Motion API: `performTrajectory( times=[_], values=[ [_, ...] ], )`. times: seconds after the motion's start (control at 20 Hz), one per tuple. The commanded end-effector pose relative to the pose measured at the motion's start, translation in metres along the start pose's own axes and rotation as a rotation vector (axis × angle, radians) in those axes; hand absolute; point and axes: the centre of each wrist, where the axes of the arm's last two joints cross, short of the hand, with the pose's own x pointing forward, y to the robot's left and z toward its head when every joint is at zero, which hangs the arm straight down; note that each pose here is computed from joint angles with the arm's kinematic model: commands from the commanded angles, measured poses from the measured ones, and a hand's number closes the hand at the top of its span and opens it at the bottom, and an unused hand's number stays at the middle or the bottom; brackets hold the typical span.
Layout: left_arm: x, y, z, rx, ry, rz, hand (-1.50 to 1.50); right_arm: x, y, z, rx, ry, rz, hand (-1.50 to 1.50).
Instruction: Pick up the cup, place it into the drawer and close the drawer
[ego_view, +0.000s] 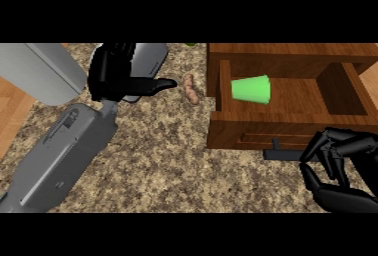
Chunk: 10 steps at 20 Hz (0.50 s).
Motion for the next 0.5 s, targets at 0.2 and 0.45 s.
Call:
performTrajectory(
  times=[0.2,0.45],
  values=[
    [0.009,0.059,0.053,0.013,0.026,0.008,-1.50,-0.027,0.022,-0.011,0.094,0.038,0.230,1.50],
    [0.015,0.089,0.072,0.030,0.007,0.008,-1.50,-0.029,0.030,-0.022,0.204,0.059,0.492,1.50]
  ],
)
